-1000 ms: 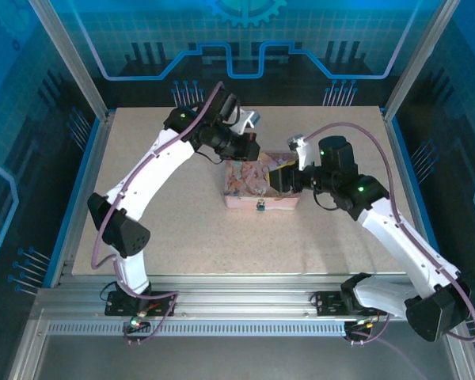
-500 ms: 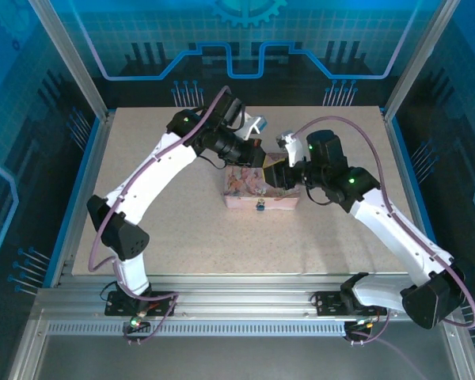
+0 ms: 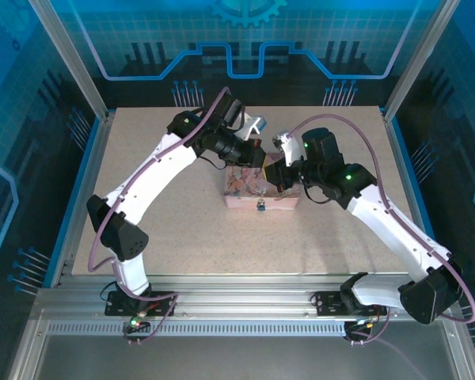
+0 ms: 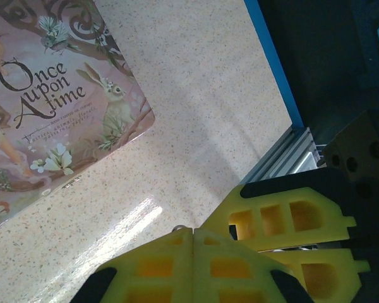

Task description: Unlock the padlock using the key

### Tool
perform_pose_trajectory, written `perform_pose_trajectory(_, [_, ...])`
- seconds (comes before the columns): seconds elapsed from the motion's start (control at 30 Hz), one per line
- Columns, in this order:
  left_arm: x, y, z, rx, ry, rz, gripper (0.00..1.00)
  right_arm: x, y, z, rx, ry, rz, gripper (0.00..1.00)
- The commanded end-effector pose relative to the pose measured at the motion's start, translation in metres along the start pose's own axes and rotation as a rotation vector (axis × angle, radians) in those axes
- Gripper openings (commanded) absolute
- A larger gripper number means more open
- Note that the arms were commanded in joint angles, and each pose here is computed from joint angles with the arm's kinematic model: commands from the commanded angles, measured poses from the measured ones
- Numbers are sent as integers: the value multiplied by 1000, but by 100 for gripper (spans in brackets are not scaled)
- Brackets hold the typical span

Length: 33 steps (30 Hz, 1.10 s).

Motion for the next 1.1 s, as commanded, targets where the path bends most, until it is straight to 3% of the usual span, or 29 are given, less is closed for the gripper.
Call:
perform_pose_trajectory(0.0, [-12, 13, -18, -7, 70, 25, 0, 0, -10, -1, -19, 18, -26, 2])
perform_pose_trajectory(0.2, [-17, 10, -19, -2, 69, -13, 0, 0, -5, -3, -18, 26, -24, 0])
perform_pose_trajectory(0.43, [-29, 1, -19, -10, 77, -85, 32, -3, 1, -3, -22, 18, -39, 0])
perform_pose_trajectory(0.57, [-45, -6, -13, -39, 101, -166, 36, -6, 4, -5, -5, 9, -49, 0])
perform_pose_trajectory(0.8, [-67, 5, 3, -52, 195, -303, 52, -27, 1, -7, 88, -82, -145, 0])
perform_pose_trajectory(1.07, [-62, 34, 3, -21, 391, -361, 50, -46, -8, 8, 180, -272, -254, 0])
Point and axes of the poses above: each hand's point on the last joint's axis, 136 mm out from that joint toward the fingers, its own x axis out along the fingers, its own z axis along the line the jaws close on, y = z × x, the point moved 3 cm from there along -x, back along the fingers, and after that the axes turned 3 degrees about -x, right-handed, at the moved point
